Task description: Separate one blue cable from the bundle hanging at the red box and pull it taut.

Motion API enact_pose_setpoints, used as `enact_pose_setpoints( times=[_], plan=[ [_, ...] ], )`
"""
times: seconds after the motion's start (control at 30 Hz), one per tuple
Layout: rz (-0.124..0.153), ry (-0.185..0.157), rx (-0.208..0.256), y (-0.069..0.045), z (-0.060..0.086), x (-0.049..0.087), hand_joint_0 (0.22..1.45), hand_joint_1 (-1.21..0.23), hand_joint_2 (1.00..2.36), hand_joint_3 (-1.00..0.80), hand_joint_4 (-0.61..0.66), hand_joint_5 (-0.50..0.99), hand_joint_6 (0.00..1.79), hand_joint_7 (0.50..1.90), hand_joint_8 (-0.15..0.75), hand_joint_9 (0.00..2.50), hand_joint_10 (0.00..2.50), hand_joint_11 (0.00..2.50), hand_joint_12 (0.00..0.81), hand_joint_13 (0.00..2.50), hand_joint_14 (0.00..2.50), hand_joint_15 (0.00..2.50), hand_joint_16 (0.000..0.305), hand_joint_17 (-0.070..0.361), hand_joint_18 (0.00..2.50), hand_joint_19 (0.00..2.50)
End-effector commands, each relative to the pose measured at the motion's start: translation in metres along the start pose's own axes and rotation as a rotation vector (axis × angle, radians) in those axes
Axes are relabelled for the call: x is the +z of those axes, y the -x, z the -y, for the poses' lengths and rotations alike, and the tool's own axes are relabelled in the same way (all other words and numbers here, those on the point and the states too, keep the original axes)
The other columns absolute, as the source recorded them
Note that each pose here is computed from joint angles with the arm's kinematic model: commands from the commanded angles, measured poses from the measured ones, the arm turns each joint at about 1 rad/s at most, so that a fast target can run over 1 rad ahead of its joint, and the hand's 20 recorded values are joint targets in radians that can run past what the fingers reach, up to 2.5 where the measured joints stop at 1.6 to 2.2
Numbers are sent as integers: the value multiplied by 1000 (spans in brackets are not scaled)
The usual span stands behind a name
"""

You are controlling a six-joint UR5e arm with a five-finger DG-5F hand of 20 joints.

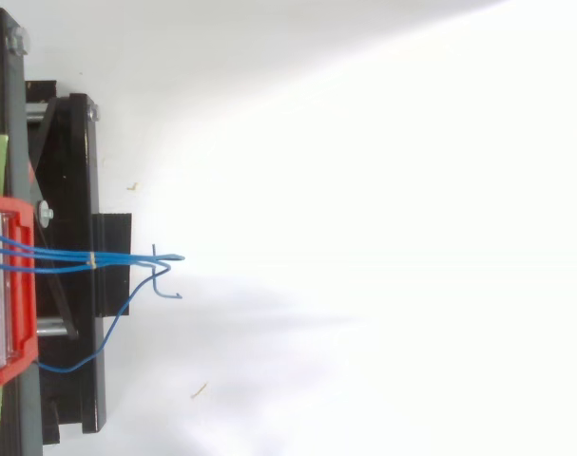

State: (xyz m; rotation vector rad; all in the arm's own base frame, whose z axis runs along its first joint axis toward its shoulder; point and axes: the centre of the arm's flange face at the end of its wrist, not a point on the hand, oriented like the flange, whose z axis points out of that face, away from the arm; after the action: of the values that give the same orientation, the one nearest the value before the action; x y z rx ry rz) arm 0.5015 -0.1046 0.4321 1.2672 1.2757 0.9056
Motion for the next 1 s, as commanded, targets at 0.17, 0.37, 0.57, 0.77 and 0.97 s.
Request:
enact_pose_setpoints(
  times=[0.17, 0.37, 0.57, 0.77, 0.97],
  plan=[
    [-5, -21, -7, 0, 2, -2, 533, -605, 1003, -450, 231, -200, 503, 868, 258, 625, 16, 429, 360, 600, 12, 338, 46, 104, 426, 379],
    [-7, -20, -3, -2, 2, -2, 534, -604, 1003, -449, 231, -199, 503, 872, 260, 633, 14, 435, 362, 602, 12, 340, 46, 104, 434, 378],
    [-16, 13, 50, -7, -2, 1, 535, -604, 1003, -453, 201, -208, 503, 868, 256, 622, 14, 424, 362, 599, 12, 340, 46, 104, 431, 384],
    [-23, 102, 98, -18, -9, 14, 533, -606, 1003, -453, 184, -215, 503, 868, 252, 599, 14, 423, 362, 576, 12, 341, 46, 104, 420, 385],
    [-41, 80, 112, -41, 25, 50, 532, -608, 1003, -458, 177, -217, 503, 865, 250, 585, 15, 415, 364, 570, 12, 342, 47, 105, 415, 393]
  ],
)
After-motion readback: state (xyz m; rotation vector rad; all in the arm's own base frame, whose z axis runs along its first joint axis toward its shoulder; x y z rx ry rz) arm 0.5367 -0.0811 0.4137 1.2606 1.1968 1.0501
